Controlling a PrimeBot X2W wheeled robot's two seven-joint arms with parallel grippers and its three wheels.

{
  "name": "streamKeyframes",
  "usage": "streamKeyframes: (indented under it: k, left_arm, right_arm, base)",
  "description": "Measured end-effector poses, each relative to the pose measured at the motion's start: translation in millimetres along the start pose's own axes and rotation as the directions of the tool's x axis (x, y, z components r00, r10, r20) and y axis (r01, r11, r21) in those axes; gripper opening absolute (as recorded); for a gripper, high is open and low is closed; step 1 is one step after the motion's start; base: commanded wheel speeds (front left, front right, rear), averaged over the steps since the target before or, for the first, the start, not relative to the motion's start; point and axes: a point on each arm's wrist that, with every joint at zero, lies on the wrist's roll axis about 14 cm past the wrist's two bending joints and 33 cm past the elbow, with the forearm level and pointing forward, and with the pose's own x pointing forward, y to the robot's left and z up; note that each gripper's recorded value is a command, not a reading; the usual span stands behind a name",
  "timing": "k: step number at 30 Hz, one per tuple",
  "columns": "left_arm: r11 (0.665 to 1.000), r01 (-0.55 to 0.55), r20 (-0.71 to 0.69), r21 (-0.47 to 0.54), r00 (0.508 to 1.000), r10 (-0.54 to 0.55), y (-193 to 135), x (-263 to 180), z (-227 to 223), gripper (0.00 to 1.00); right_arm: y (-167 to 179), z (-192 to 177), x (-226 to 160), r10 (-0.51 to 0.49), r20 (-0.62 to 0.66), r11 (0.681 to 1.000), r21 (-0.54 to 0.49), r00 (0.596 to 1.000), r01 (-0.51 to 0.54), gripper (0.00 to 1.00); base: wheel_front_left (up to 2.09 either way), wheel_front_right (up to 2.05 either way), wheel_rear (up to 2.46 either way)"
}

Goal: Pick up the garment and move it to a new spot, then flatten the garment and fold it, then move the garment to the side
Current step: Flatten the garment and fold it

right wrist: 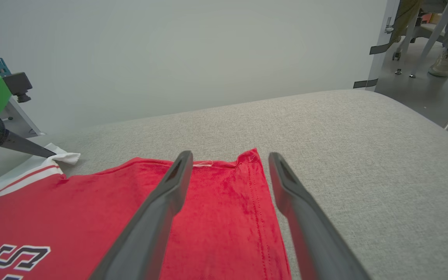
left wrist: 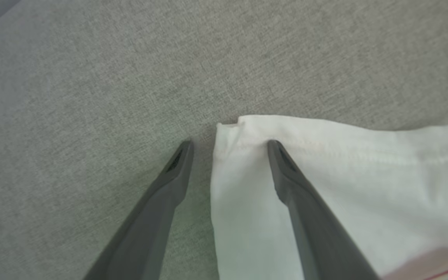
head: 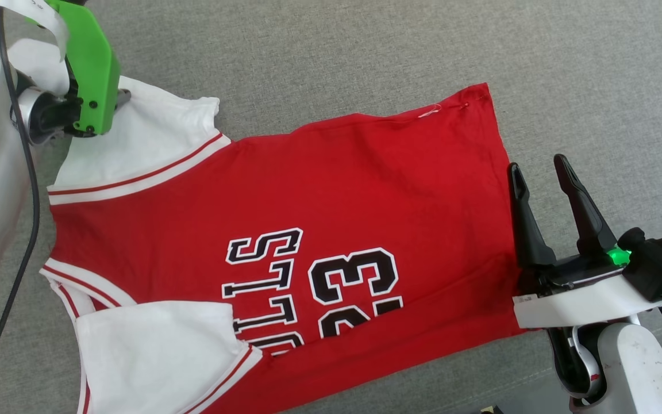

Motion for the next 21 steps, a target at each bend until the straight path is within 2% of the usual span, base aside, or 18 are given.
streamKeyframes:
  k: [3, 4, 7, 11, 21]
  left_arm:
    - [1.0, -0.001, -0.013, -0.015, 1.0, 0.0, 2.9, 5.5, -0.4, 1.0]
    - [1.0, 0.003, -0.031, -0.025, 1.0, -0.004, 2.8, 7.1, -3.4, 0.0]
    - [0.998, 0.03, -0.069, -0.048, 0.997, -0.034, -2.4, 6.9, -6.5, 0.0]
    - [0.997, 0.045, -0.032, -0.069, 0.998, -0.048, -7.6, 4.4, -2.8, 0.0]
    - [0.996, 0.038, 0.222, -0.078, 0.975, -0.02, -12.2, -35.1, 27.8, 0.0]
  right_arm:
    - [0.1, -2.8, 2.2, 0.002, -0.006, 1.0, -0.003, 1.0, -0.002, 1.0]
    - [0.1, -3.1, 2.7, 0.002, -0.005, 1.0, -0.003, 1.0, -0.002, 1.0]
    - [0.9, -2.1, 5.4, 0.007, 0.003, 1.0, -0.006, 1.0, -0.007, 1.0]
    - [2.1, -0.6, 7.0, 0.017, 0.007, 1.0, -0.017, 1.0, -0.017, 1.0]
    - [-8.6, 18.9, 4.9, 0.039, -0.018, 0.994, -0.097, 0.999, -0.04, 1.0]
  base:
    - [0.0, 0.0, 0.0]
    - [0.0, 0.0, 0.0]
    - [0.0, 0.0, 0.0]
    - [0.0, 0.0, 0.0]
    - [0.0, 0.0, 0.0]
